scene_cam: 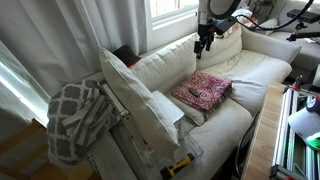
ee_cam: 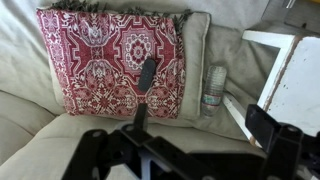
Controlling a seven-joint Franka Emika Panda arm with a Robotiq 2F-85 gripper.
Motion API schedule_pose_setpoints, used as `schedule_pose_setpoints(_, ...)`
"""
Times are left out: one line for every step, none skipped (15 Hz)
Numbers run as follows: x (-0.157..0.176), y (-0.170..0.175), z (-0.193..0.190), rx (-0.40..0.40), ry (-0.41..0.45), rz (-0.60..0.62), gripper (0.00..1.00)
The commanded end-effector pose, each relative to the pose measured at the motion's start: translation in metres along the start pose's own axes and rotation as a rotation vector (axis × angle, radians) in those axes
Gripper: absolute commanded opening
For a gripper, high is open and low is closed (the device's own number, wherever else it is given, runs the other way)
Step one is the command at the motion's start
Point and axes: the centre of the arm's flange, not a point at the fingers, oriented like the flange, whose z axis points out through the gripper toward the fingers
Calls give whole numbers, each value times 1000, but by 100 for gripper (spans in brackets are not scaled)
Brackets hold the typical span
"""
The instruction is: Put the remote control on the seat of the wooden chair then cover it with the pillow
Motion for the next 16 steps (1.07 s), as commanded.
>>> schedule_pose_setpoints(40,26,46,-9,-58,-63,100)
schedule_pose_setpoints(48,27,64,-7,-63,-77,100)
schedule_pose_setpoints(54,29,79,-4,-69,-96,100)
schedule_pose_setpoints(62,29,97,1,-79,-123,100)
schedule_pose_setpoints(68,29,113,8,-83,-138,100)
schedule_pose_setpoints(75,30,130,6,-95,-149,100)
schedule_pose_setpoints(80,32,147,17,-108,-158,100)
schedule_pose_setpoints(84,34,163,12,-121,-151,100)
schedule_pose_setpoints(87,36,179,18,-140,-148,100)
schedule_pose_setpoints(89,38,193,28,-160,-156,100)
schedule_pose_setpoints(90,40,207,29,-177,-159,100)
schedule_pose_setpoints(92,43,220,32,-187,-154,100)
schedule_pose_setpoints(93,45,228,39,-190,-144,100)
schedule_pose_setpoints(74,37,205,11,-176,-147,100)
schedule_pose_setpoints(77,39,215,13,-182,-144,100)
schedule_pose_setpoints(79,41,222,14,-185,-142,100)
